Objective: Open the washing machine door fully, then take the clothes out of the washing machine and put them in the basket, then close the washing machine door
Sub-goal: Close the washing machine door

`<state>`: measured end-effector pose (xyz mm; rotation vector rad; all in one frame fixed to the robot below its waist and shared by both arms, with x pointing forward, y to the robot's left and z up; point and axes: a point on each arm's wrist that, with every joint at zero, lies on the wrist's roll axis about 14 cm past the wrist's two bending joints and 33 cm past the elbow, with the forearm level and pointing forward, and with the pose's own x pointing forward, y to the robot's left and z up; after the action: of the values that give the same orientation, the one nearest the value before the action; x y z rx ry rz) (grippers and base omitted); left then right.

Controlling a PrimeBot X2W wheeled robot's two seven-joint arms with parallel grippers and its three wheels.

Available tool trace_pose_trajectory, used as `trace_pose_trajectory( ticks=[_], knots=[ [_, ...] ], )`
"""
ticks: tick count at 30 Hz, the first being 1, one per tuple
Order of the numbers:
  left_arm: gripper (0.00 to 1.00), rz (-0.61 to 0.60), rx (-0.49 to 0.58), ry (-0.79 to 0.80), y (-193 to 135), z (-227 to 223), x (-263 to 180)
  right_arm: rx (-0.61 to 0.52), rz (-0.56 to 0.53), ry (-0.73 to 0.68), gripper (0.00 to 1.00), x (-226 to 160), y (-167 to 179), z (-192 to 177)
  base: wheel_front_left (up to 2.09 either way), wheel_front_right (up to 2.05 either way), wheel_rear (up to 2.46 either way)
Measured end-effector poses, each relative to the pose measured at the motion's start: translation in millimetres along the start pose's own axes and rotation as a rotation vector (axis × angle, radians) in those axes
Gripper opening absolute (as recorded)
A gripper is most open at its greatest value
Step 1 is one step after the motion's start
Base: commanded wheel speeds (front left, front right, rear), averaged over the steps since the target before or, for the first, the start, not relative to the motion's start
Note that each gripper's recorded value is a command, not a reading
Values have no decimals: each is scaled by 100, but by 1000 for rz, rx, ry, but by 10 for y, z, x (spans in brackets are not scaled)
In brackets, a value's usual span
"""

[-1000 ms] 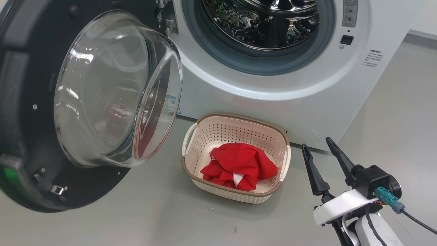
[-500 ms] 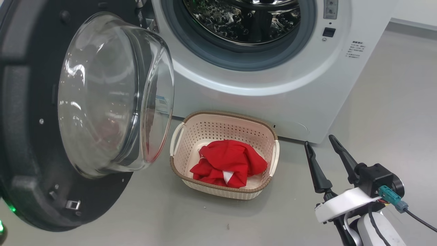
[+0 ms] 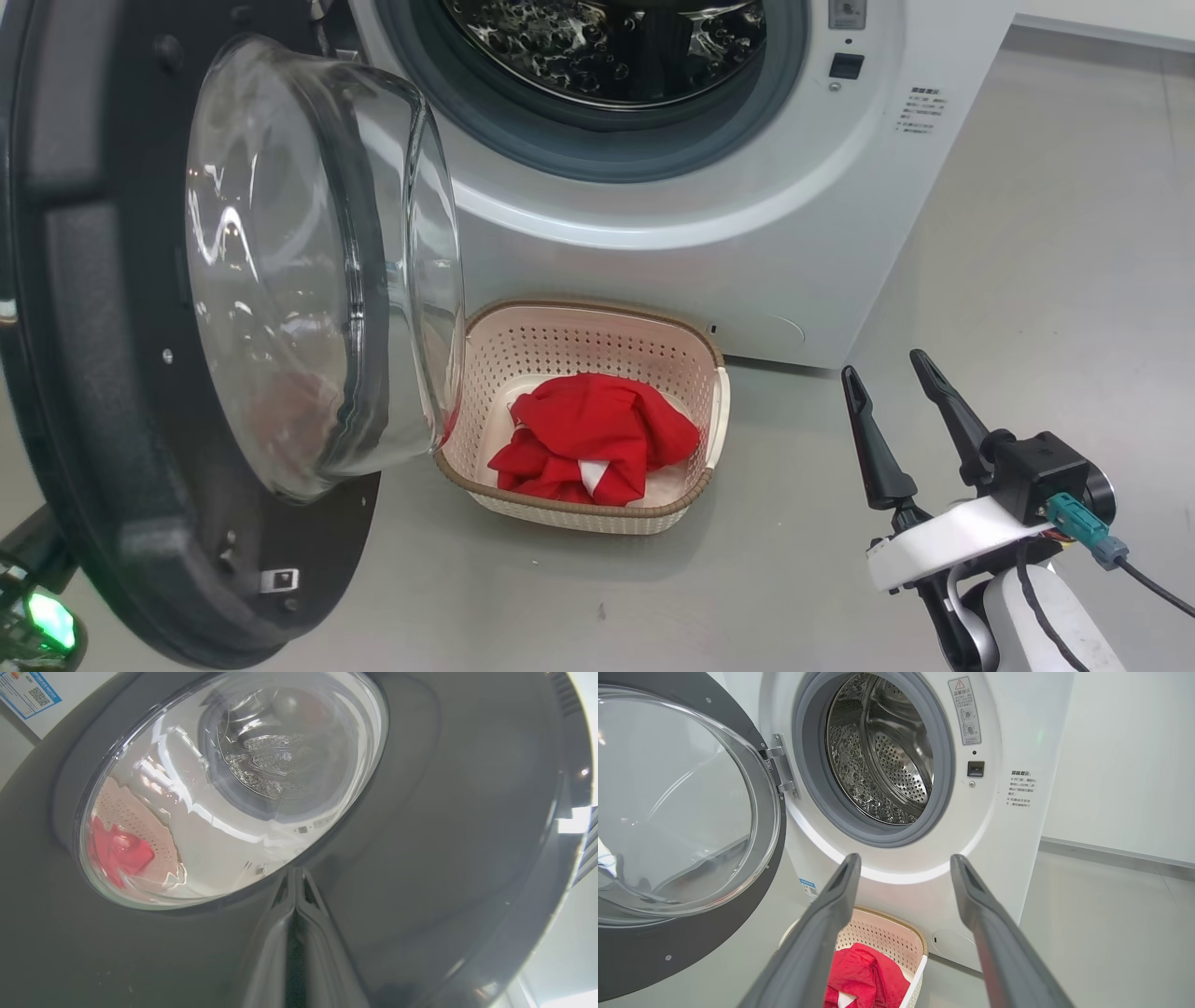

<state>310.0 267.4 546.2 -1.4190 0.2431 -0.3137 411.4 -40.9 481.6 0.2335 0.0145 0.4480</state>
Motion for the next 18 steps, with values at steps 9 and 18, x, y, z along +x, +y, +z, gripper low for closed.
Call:
trace_pose_trajectory(
  ticks=[9, 18],
  knots=[
    [0, -47, 4, 153, -106, -366, 189, 0, -42, 0, 100, -69, -125, 1, 0, 0, 0],
    [0, -103, 0, 285, -219, -664, 385, -8, -88, -18, 100, -121, -275, 69, 0, 0, 0]
  ],
)
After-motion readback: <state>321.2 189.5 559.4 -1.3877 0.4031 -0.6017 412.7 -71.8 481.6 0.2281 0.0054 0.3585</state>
